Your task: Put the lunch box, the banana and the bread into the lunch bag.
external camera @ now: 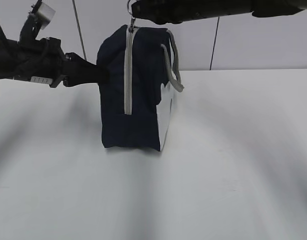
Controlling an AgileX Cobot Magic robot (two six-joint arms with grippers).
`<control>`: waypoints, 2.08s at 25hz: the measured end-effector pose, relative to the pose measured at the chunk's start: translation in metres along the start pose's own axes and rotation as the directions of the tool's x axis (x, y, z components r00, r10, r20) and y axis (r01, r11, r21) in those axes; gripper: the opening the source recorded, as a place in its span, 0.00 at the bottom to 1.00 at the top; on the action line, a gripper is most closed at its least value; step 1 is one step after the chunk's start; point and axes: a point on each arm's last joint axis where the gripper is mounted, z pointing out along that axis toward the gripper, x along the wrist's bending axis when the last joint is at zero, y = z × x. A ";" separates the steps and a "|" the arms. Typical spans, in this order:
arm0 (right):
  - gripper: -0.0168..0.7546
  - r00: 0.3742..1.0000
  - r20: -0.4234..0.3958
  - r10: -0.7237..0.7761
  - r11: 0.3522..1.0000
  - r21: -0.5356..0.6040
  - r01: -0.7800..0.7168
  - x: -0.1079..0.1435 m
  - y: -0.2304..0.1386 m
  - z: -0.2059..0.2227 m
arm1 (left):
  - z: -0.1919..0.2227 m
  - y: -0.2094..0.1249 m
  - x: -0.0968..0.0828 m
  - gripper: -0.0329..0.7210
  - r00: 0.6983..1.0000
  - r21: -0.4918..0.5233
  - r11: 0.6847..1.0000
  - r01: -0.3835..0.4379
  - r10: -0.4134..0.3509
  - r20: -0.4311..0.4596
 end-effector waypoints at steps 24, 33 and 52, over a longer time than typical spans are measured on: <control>0.00 0.991 0.047 0.125 0.992 -0.001 -0.125 -0.046 -0.016 0.029 | 0.000 -0.006 -0.003 0.05 0.998 0.067 0.997 -0.046 0.044 0.042; 0.00 0.991 -0.010 0.133 0.991 0.011 -0.133 -0.071 -0.014 0.037 | -0.001 -0.007 -0.005 0.05 0.997 0.076 0.996 -0.051 0.046 0.065; 0.00 0.973 -0.082 0.214 0.977 0.000 -0.214 -0.114 -0.033 0.076 | -0.001 -0.011 -0.009 0.05 0.992 0.111 0.991 -0.077 0.065 0.106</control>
